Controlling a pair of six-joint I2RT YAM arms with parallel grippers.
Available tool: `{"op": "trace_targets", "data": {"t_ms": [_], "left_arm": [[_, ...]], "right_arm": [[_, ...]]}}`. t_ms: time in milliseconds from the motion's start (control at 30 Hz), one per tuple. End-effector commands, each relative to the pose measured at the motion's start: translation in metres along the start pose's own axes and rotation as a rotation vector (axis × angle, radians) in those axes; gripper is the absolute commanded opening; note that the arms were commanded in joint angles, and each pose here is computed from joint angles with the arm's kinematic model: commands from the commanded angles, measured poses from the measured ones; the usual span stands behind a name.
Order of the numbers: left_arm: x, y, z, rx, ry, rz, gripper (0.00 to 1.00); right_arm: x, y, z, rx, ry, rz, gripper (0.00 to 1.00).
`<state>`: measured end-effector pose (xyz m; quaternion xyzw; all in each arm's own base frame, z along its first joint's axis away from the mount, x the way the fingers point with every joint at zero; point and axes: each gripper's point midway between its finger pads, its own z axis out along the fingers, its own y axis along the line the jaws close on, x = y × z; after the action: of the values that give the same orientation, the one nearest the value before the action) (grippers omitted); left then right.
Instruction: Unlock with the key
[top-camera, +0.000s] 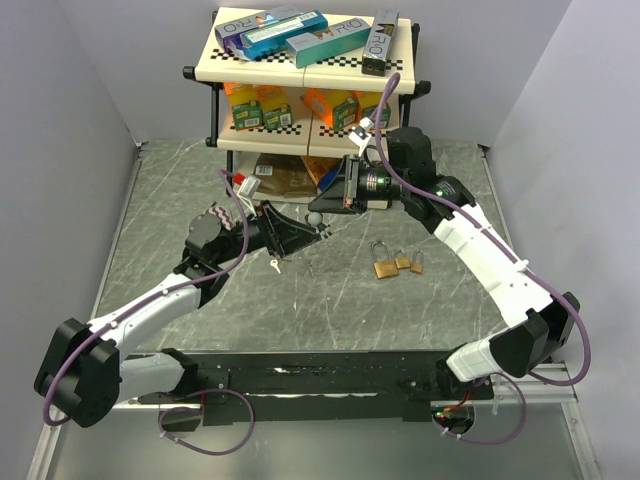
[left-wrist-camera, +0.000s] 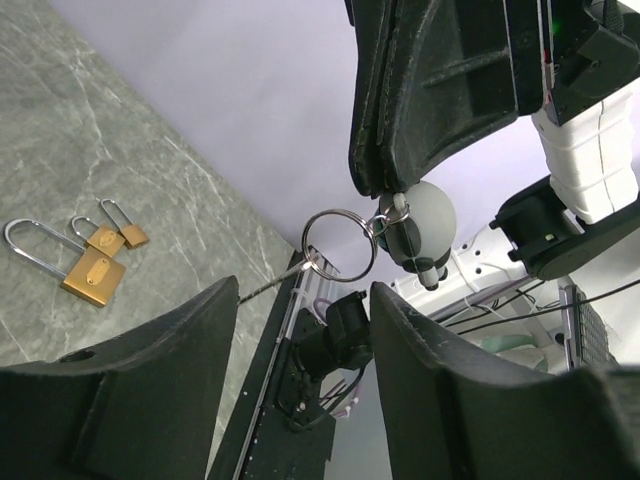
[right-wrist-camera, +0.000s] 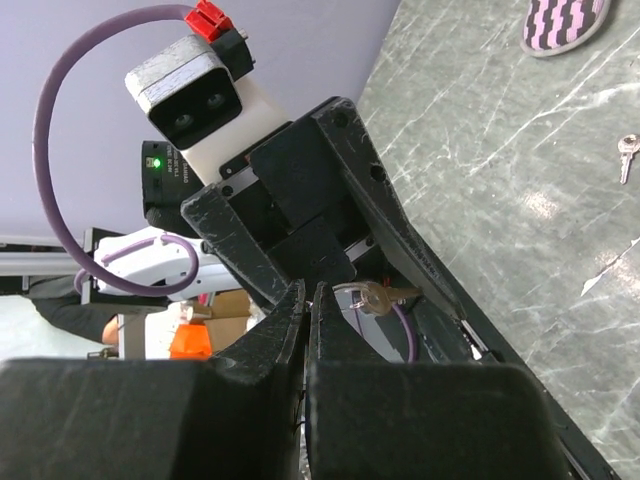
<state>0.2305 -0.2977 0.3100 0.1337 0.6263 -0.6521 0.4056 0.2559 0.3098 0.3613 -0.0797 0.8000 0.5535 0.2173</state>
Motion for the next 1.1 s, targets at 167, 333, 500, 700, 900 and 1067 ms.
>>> {"op": "trace_targets", "data": {"t_ms": [167,333,500,700,900,1067], "left_arm": [[-0.013,-0.024,0.000,0.061,-0.019,0.089,0.29],[-0.009,-0.021,-0.004,0.031,-0.012,0.084,0.11],[-0.003,-0.023,-0.010,0.009,0.028,0.098,0.01],[0.023,-0.018,-0.024,-0.060,0.207,0.094,0.01],[0.049,-0.027,-0.039,-0.064,0.353,0.034,0.01],[0.066,-0.037,-0.045,-0.032,0.440,-0.040,0.01]], "right_arm": [[-0.007,0.032,-0.016,-0.079,-0.035,-0.045,0.00],[-0.006,0.027,-0.014,-0.072,-0.034,-0.034,0.00],[-0.007,0.011,-0.012,-0.038,-0.046,-0.044,0.00],[-0.004,-0.022,-0.014,0.047,-0.063,-0.218,0.12],[0.008,-0.019,-0.025,0.048,-0.033,-0.451,0.68],[0.040,-0.002,-0.025,-0.035,0.074,-0.609,0.63]]}}
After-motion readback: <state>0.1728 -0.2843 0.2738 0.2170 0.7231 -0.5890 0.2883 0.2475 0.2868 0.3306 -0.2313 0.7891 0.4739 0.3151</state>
